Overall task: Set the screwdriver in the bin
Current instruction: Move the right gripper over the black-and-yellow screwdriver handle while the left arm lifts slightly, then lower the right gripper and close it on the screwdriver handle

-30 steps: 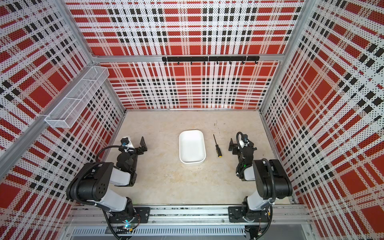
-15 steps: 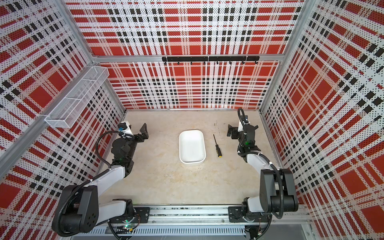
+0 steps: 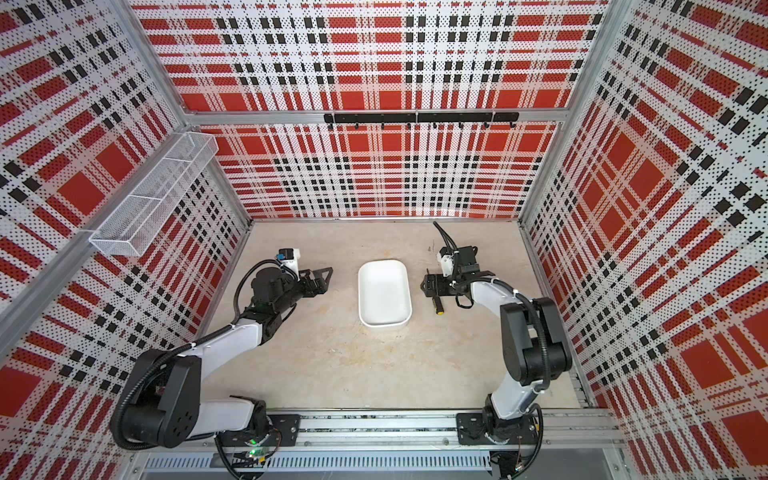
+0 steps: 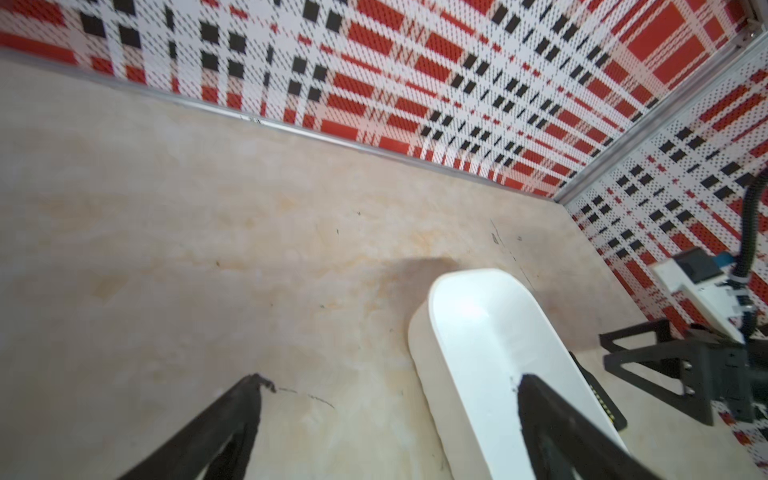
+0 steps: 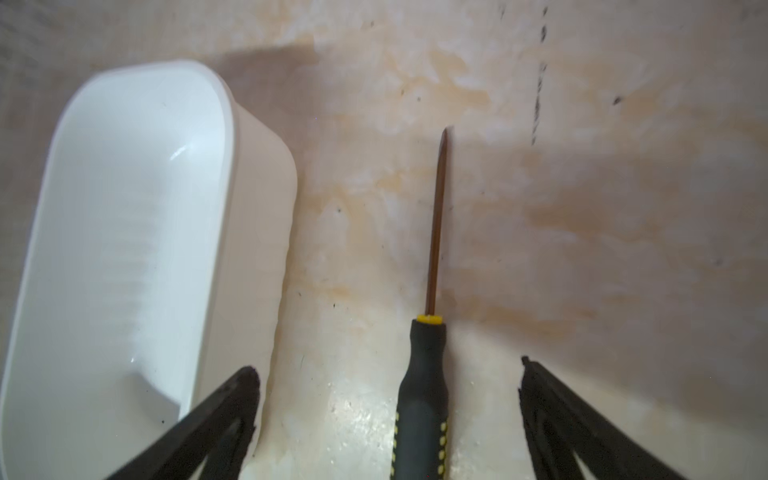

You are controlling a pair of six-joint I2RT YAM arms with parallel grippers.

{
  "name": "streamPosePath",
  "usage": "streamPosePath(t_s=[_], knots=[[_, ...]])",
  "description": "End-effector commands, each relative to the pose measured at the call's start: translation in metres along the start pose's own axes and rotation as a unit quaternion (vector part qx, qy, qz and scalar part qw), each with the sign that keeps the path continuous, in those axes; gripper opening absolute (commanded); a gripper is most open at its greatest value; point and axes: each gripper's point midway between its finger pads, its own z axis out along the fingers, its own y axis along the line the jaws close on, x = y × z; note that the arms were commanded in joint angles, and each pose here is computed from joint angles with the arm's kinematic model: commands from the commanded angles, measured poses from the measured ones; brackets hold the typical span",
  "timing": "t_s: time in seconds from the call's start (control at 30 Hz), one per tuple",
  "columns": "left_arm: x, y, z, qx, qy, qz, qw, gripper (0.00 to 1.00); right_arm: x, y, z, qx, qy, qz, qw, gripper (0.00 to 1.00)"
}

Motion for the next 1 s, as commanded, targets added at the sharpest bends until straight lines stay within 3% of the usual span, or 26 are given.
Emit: streamPosePath(t_s=[0.0, 0.6, 0.97], knots=[[0.017, -0.011, 0.005, 0.021, 0.044, -0.028, 0.998, 0.98, 0.012, -0.002, 0.004, 0.023, 0.033, -0.002, 0.999, 1.00], [0.060, -0.028, 0.016, 0.070, 0.152, -0.061, 0.984, 0.98, 0.041, -0.014, 0.020, 0.088, 0.088, -0.020, 0.992, 0.89], [0.067, -0.024, 0.019, 0.061, 0.167, -0.065, 0.982, 0.98, 0.045, -0.020, 0.022, 0.120, 0.103, -0.027, 0.987, 0.72]])
